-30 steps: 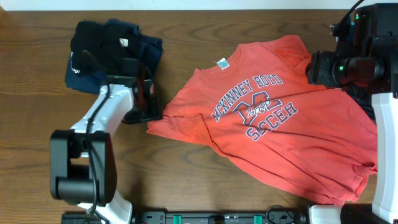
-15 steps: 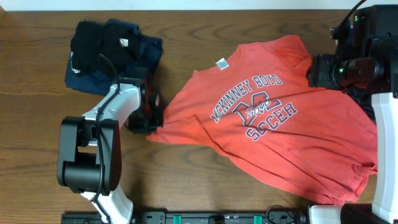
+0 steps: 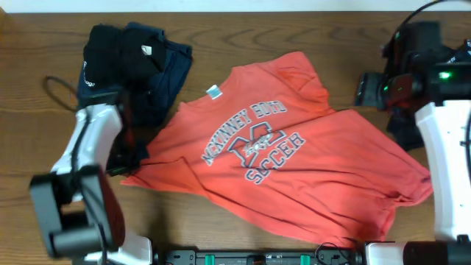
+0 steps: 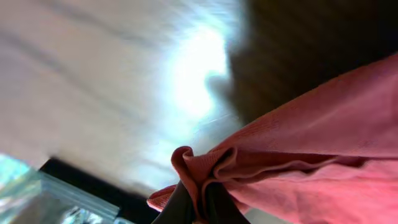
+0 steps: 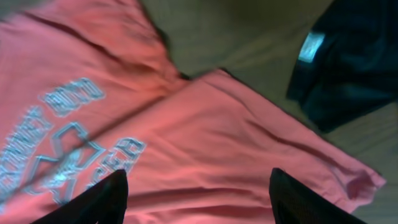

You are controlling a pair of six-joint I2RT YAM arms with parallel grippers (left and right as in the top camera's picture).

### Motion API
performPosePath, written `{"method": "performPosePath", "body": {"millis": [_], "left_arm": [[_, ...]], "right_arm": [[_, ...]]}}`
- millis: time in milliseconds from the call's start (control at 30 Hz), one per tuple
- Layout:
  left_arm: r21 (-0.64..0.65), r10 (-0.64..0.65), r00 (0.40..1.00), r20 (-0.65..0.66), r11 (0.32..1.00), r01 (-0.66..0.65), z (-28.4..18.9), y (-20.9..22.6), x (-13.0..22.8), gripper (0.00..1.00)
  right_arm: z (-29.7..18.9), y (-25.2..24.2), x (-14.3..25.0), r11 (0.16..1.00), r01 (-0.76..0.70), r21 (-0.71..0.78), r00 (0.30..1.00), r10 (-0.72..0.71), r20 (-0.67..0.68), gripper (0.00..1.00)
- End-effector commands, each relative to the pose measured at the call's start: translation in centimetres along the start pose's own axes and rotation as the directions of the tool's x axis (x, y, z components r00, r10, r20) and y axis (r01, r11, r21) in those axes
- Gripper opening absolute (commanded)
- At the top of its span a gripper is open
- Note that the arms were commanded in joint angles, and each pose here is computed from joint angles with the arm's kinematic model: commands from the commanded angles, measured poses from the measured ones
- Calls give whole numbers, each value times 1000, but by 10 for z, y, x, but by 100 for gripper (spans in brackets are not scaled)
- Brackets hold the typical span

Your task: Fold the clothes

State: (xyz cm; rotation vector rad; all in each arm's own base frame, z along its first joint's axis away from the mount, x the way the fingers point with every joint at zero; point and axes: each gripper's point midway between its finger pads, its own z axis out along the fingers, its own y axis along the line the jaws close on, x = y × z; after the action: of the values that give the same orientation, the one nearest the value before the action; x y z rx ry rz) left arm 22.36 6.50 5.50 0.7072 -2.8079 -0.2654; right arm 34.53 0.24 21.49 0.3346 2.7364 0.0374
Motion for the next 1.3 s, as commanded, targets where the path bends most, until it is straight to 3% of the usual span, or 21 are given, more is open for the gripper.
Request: {"method": "performPosePath", "body": {"millis": [0,67,133,167,200,267,467,533,600,733,800,900,1133,1267], "left_arm": [[-12,-62,997,55,998,63,-15,17,4,6],[0,-69,994,82,998,69,-24,20,7,11],[13,-74,992,102,997,73,-30,21,9,49],[27,-77,991,110,997,74,-32,19,9,60],[51,-79,990,116,996,74,-35,17,10,66],[93,-79,990,121,993,68,-39,11,12,67],[316,115,979,171,934,-165,-56,-41,18,59],[395,208,948,241,871,-291,-68,-72,18,46],[440,300,888,350,784,-438,-83,-108,17,33],[377,402,716,571,646,-664,-111,-173,16,8],[320,439,615,655,577,-752,-122,-202,18,6],[270,451,533,716,526,-807,-126,-238,17,6],[263,458,518,722,511,-819,-129,-290,-23,6],[245,466,494,734,495,-833,-133,-326,-51,7]], "right_arm": [[33,-20,19,991,-120,51,991,123,-48,64],[55,-25,27,986,-164,37,985,166,-58,58],[76,-17,34,984,-172,-38,983,169,-70,57],[85,-13,38,982,-174,-72,983,168,-77,56],[94,-7,43,979,-176,-106,982,167,-87,55],[108,-1,54,974,-177,-145,981,163,-101,51],[123,-1,65,977,-128,-168,989,113,-96,52],[122,0,63,977,-127,-172,990,113,-88,52],[121,3,63,974,-128,-187,990,113,-88,52],[120,8,63,967,-128,-218,990,110,-93,53],[118,10,62,966,-123,-227,990,105,-90,53],[108,15,60,959,-100,-266,994,85,-68,52],[38,35,35,921,26,-389,992,24,123,59],[-10,46,31,892,93,-442,970,18,241,68]]}}
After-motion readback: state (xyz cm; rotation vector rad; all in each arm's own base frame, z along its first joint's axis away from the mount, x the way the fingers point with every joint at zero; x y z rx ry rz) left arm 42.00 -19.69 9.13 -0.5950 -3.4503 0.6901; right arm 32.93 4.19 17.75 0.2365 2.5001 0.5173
